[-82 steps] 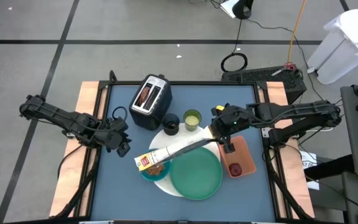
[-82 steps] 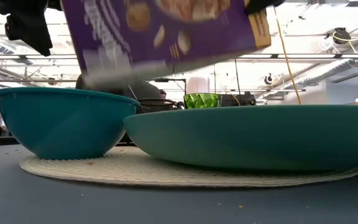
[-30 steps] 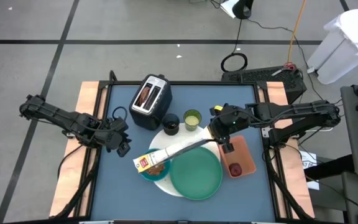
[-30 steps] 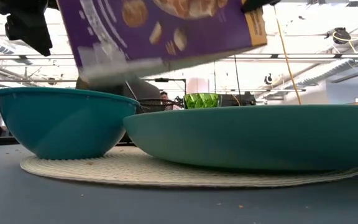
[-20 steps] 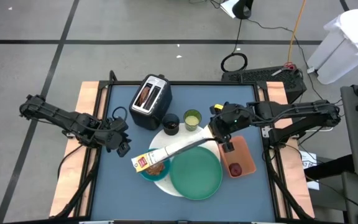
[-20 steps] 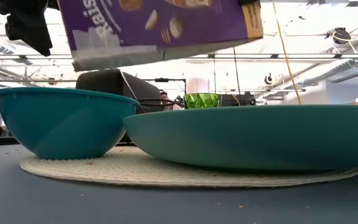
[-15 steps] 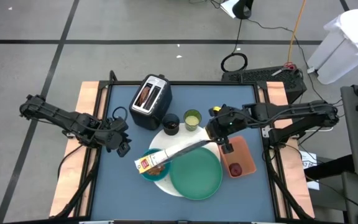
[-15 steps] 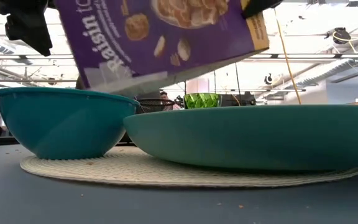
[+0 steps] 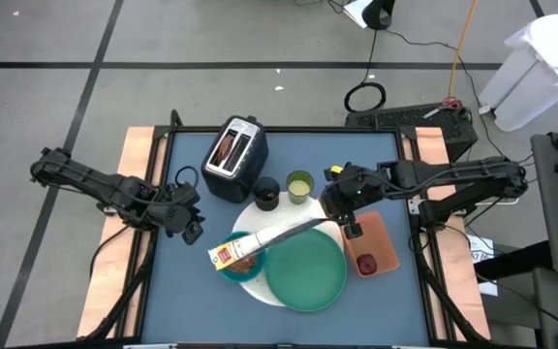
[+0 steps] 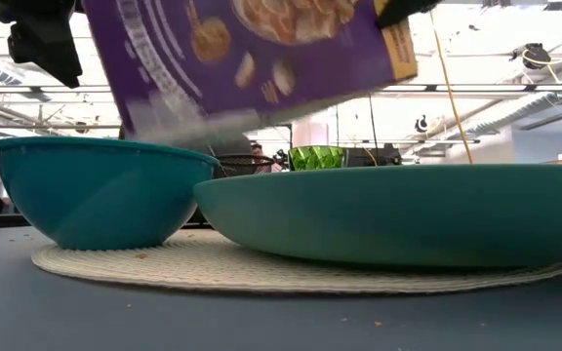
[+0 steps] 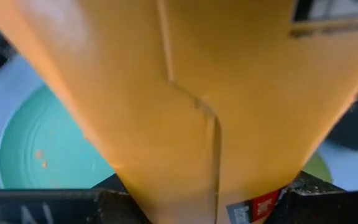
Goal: Arrange a breakfast setting
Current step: Pour the cereal from the purple cereal box into the blue bowl
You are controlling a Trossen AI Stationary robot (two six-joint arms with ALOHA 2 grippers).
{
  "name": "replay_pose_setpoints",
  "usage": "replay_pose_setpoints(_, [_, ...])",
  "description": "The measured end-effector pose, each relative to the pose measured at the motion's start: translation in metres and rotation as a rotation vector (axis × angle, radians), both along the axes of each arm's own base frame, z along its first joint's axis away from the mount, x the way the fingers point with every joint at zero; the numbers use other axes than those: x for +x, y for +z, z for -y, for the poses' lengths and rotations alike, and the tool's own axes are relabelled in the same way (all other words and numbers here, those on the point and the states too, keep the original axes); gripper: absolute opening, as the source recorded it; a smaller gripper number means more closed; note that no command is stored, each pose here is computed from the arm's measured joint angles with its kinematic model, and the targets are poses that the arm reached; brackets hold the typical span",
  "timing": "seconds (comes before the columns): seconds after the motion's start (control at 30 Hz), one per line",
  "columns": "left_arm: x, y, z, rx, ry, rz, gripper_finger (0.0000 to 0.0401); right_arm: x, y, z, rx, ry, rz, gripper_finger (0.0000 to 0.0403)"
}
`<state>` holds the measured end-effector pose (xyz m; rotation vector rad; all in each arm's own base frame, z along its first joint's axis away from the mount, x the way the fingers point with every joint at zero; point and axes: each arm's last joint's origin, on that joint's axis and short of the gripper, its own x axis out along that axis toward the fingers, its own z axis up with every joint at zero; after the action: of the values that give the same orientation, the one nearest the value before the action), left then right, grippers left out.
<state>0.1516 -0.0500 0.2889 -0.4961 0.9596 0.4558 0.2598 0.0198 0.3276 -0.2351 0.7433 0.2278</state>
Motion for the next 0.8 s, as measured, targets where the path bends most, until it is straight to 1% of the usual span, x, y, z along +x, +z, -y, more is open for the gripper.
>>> replay_pose_setpoints(0.07, [0.0,0.0,0.0,0.0,0.001,0.0,0.0145,-0.0004,0.0029,0.0,0.002,0.002,0.022,0.0167])
replay_pose_setpoints(0.23, [0.0,0.0,0.0,0.0,0.0,0.0,0.0145,-0.0026,-0.0038,0.0001,0.004,-0.006,-0.052,0.0167])
replay_pose_setpoints(0.43, [0.0,0.0,0.0,0.0,0.0,0.0,0.0145,-0.0004,0.001,0.0,0.002,0.001,0.005,0.0167])
replay_pose_setpoints(0.5, [0.0,0.0,0.0,0.0,-0.001,0.0,0.0145,-0.0013,0.001,0.0,0.002,0.001,-0.001,0.0167])
replay_pose_setpoints(0.63, [0.0,0.0,0.0,0.0,-0.001,0.0,0.0145,-0.0037,-0.0039,0.0003,0.002,-0.007,-0.058,0.0167])
replay_pose_setpoints(0.8, [0.0,0.0,0.0,0.0,-0.001,0.0,0.0145,-0.001,-0.0015,0.0001,-0.002,-0.001,-0.02,0.0167])
